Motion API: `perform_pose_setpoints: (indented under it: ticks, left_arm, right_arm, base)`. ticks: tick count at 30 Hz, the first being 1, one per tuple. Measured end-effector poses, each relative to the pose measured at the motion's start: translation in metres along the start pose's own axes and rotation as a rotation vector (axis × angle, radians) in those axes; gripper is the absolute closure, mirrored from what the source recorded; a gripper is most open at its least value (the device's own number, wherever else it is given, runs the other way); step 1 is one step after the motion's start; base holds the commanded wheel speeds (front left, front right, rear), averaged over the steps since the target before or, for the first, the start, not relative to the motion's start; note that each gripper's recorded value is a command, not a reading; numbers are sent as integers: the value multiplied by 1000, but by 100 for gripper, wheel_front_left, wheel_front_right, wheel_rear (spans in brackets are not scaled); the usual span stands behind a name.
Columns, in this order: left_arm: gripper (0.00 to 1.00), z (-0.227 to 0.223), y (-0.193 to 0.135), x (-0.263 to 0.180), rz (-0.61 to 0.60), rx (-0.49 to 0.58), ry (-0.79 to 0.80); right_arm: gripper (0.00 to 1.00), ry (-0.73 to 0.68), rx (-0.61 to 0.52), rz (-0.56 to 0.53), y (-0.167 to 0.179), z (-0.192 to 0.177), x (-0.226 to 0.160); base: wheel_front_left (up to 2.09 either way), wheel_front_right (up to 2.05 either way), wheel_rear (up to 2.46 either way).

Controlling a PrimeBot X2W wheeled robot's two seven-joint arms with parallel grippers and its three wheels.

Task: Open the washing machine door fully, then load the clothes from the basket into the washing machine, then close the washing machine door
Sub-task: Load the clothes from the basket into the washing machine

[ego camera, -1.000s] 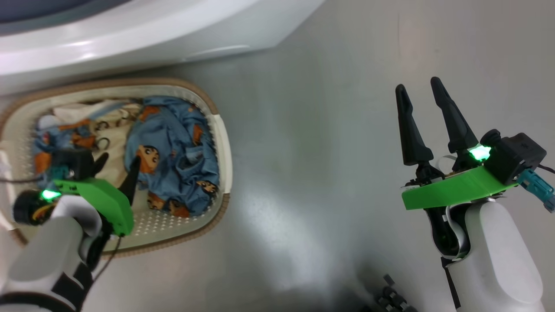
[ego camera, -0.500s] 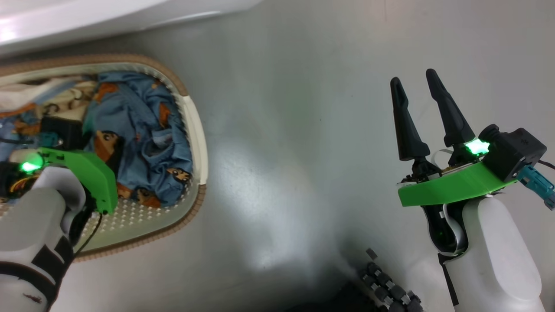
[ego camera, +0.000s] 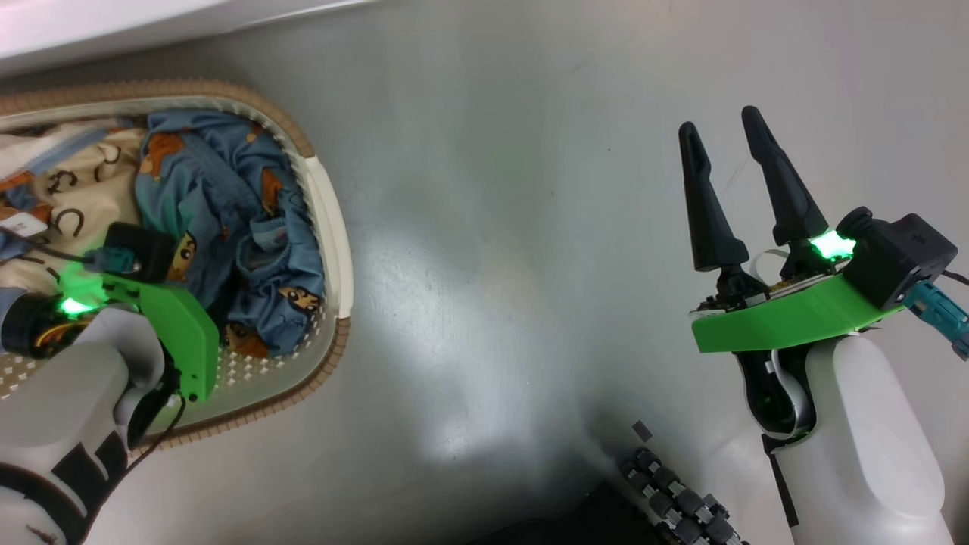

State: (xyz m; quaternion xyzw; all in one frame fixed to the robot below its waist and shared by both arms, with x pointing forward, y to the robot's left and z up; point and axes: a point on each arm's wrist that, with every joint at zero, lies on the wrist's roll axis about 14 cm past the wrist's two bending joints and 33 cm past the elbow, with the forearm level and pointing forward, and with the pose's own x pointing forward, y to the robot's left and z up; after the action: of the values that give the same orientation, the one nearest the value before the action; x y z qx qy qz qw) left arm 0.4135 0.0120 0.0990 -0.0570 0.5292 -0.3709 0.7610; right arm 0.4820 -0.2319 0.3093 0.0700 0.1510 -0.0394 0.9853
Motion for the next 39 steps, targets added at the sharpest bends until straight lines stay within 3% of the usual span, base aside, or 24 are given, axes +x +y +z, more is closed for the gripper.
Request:
perform_pose_setpoints:
  ticks: [2, 3, 4, 5, 21, 39]
  left_arm:
    - [0, 0, -3, 2, -15, 21, 9]
    - [14, -1, -5, 3, -24, 31, 14]
    - [82, -1, -5, 3, -24, 31, 14]
    - [100, 0, -7, 4, -34, 41, 18]
    - [100, 38, 8, -17, 38, 22, -132]
    - [100, 113, -26, -102, 78, 57, -424]
  right_arm:
    - [0, 3, 0, 1, 0, -1, 0]
    - [0, 4, -1, 2, 1, -2, 0]
    - [0, 4, -1, 2, 1, -2, 0]
    - [0, 6, -1, 5, 2, -2, 0]
    - [0, -34, 16, 27, 11, 17, -3]
    - [0, -175, 44, 82, 35, 85, -23]
  base:
    - [0, 0, 0]
    - [0, 0, 0]
    - [0, 0, 0]
    - [0, 0, 0]
    - [0, 0, 0]
    - [0, 0, 0]
